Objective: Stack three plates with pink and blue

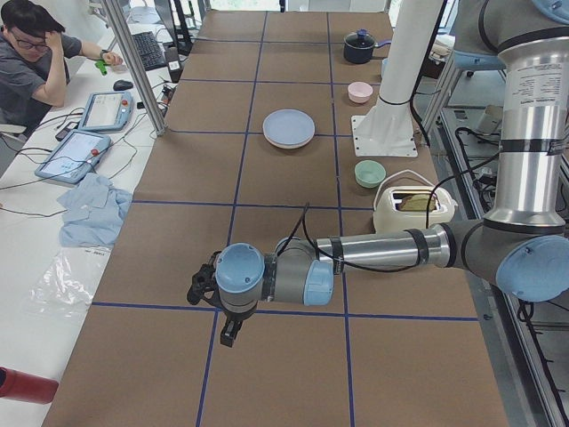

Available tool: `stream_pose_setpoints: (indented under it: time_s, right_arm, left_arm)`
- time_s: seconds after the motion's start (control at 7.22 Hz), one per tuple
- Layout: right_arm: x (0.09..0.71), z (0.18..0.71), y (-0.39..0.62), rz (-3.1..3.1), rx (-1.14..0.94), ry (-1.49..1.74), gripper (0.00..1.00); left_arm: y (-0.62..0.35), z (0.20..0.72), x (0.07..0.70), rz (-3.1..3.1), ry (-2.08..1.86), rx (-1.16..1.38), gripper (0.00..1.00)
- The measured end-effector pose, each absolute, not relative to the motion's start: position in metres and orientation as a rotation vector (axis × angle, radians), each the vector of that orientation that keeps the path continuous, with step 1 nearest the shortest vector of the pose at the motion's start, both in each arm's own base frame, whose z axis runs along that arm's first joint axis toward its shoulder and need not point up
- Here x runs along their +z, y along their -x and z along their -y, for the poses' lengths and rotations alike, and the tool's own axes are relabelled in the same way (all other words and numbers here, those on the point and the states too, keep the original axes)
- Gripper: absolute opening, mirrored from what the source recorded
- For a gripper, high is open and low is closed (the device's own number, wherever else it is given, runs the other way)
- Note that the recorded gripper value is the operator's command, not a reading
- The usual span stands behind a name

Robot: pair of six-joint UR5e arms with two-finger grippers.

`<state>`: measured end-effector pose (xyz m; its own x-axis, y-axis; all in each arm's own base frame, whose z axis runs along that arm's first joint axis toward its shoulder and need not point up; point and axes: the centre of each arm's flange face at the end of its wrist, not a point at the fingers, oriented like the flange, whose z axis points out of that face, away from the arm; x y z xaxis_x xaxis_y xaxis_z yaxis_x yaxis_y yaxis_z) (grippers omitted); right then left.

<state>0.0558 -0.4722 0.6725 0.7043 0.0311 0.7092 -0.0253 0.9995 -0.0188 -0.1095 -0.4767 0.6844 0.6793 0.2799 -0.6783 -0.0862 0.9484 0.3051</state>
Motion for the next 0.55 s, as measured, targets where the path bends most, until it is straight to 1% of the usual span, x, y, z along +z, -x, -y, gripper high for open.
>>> stream_pose_setpoints:
  time_s: [0.55]
  right_arm:
    - [0.6699, 0.4743, -0.0558, 0.79, 0.033, 0.003, 1.0]
  left_arm:
    - [0.1094, 0.4765, 0.6952, -0.786, -0.287, 0.22, 1.0]
